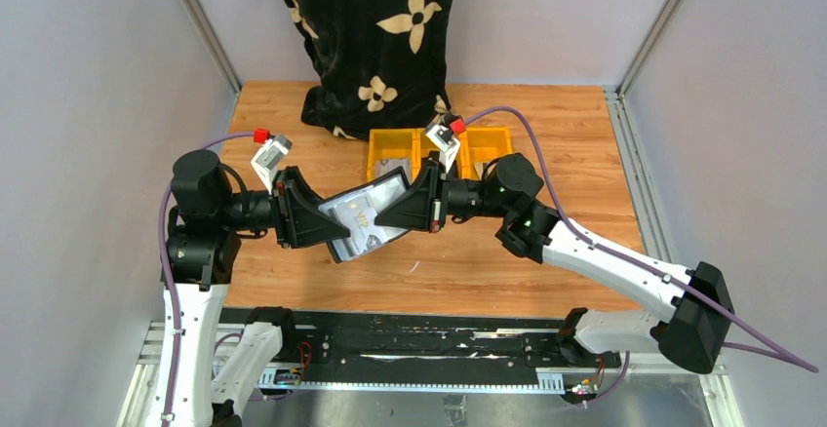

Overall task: Take the credit cards out of the card holder
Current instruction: Remove the credit card from the card holder.

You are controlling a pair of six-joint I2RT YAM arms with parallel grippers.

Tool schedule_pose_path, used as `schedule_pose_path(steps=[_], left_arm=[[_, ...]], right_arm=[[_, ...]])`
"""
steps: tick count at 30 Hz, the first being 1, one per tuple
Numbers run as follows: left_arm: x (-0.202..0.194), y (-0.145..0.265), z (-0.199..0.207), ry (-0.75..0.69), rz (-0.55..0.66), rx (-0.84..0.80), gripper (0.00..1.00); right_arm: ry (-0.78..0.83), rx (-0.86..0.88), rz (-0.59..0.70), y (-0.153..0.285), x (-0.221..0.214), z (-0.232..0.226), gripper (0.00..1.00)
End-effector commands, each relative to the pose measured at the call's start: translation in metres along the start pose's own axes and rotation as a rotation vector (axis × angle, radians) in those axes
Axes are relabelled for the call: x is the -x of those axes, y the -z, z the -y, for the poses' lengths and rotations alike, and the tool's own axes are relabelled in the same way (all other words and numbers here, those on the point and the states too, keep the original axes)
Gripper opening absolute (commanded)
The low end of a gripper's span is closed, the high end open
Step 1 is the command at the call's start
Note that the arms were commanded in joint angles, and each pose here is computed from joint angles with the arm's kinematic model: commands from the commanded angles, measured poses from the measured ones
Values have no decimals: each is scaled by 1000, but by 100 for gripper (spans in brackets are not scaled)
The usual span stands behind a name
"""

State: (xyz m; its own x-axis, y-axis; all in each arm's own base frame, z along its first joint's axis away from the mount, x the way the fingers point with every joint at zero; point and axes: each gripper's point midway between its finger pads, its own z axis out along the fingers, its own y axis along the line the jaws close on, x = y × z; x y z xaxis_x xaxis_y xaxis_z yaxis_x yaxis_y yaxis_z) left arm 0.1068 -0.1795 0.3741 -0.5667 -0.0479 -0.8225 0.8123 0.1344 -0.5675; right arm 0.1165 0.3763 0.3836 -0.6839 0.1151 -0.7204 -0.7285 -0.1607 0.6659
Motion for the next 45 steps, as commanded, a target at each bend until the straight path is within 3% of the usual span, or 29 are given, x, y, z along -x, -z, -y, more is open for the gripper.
schedule_pose_path(steps=[1,5,16,22,26,30,33,36,45], left_arm=[[3,1,14,-44,-8,-40,31],[2,2,17,-49,-14,-53,25],[3,2,19,-52,-14,-56,28],[6,1,15,-50,-2,-33,22],[9,1,10,-44,9,-7,12],[12,0,4,-49,26,20,6],[13,0,3,-49,29,23,5],[14,-1,3,-50,31,23,5],[16,-1,1,-59,34,27,5]], right_arm=[[15,29,47,6,10,-10,0],[20,22,62,10,11,-11,0],[-6,25,132,16,18,-10,0],[-7,48,79,7,14,-16,0],[-5,75,67,3,13,-20,27],[3,94,55,-1,13,-24,36],[2,97,47,-3,13,-24,26],[4,86,50,-1,13,-22,0],[29,10,129,33,29,-14,0]])
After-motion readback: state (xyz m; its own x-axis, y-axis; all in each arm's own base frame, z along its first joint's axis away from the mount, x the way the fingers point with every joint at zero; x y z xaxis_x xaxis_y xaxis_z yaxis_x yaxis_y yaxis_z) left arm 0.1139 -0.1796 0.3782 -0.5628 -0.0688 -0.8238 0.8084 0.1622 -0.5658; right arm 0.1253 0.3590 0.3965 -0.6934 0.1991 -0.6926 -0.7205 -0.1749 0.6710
